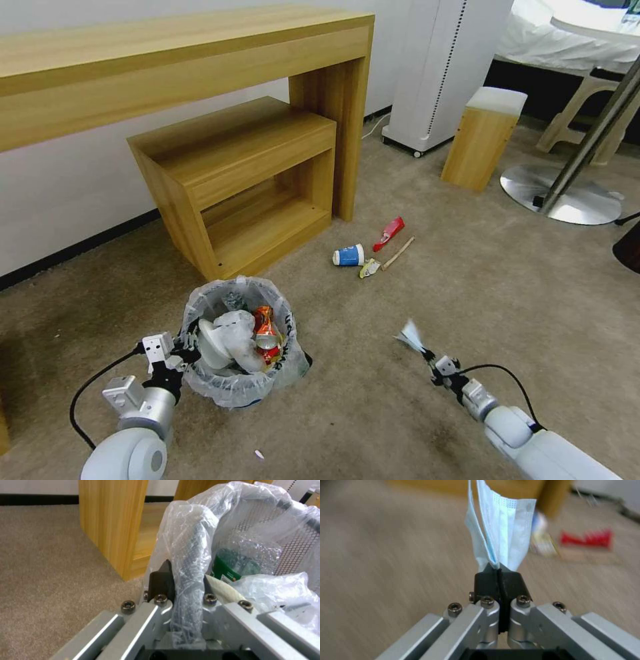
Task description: Pick up the trash bin and place the garbage on the floor into it.
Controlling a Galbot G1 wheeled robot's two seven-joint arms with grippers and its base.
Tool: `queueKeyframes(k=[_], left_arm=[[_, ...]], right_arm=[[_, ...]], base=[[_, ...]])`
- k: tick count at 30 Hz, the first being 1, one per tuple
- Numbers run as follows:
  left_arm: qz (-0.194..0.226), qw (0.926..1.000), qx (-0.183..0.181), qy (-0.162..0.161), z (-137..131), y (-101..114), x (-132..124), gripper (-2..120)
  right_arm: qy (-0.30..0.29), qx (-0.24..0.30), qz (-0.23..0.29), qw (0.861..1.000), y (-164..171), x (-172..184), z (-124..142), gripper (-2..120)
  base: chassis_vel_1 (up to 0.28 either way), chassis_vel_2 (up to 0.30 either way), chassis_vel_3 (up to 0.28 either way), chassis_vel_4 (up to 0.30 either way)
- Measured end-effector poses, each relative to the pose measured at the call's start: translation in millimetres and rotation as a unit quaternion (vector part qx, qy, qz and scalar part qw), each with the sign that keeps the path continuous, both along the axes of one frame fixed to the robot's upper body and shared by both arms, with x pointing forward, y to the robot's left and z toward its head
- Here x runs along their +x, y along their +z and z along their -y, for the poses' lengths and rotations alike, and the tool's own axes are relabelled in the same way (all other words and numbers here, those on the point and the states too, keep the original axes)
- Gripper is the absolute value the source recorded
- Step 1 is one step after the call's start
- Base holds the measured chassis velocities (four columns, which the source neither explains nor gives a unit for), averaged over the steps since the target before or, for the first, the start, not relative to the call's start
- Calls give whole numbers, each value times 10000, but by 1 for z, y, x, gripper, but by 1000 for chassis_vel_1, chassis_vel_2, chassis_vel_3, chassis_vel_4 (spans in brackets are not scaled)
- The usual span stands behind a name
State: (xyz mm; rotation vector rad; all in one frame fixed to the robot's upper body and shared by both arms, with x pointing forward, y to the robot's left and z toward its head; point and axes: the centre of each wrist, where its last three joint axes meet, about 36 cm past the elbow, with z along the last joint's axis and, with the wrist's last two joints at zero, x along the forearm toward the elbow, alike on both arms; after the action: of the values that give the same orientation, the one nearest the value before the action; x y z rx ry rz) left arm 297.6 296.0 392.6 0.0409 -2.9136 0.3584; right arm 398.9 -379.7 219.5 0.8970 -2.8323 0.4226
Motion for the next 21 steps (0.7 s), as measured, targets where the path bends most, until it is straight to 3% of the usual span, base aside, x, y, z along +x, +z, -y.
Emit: queueKeyframes(k=[5, 8, 9, 11, 12, 14, 16, 19, 21], left_arm=[[-6, 10000, -2, -4, 1, -1, 1, 2], [-23, 10000, 30, 1, 1, -2, 1, 2], [-23, 10000, 30, 1, 1, -2, 1, 2], [-32, 10000, 39, 4, 1, -2, 1, 2], [-32, 10000, 39, 4, 1, -2, 1, 2], [-45, 10000, 49, 7, 1, -2, -1, 2], [-47, 10000, 52, 8, 1, -2, -1, 2], [-49, 10000, 72, 1, 1, 0, -3, 2], [-47, 10000, 83, -7, 2, 1, -4, 2]], right_arm=[[555, 801, 193, 9951, 33, 0, -16, 0], [1383, 1471, 323, 9789, 61, -4, -30, 0], [1383, 1471, 323, 9789, 61, -4, -30, 0], [1851, 1781, 367, 9658, 78, -9, -38, 0], [1851, 1781, 367, 9658, 78, -9, -38, 0], [2242, 2092, 399, 9510, 99, -12, -50, 0], [2292, 2150, 402, 9485, 103, -13, -52, 0], [2673, 2561, 398, 9281, 135, -8, -78, 0], [2754, 2655, 403, 9231, 142, -6, -85, 0]], base=[[0, 0, 0, 0], [0, 0, 0, 0], [0, 0, 0, 0], [0, 0, 0, 0], [0, 0, 0, 0], [0, 0, 0, 0], [0, 0, 0, 0], [0, 0, 0, 0], [0, 0, 0, 0]])
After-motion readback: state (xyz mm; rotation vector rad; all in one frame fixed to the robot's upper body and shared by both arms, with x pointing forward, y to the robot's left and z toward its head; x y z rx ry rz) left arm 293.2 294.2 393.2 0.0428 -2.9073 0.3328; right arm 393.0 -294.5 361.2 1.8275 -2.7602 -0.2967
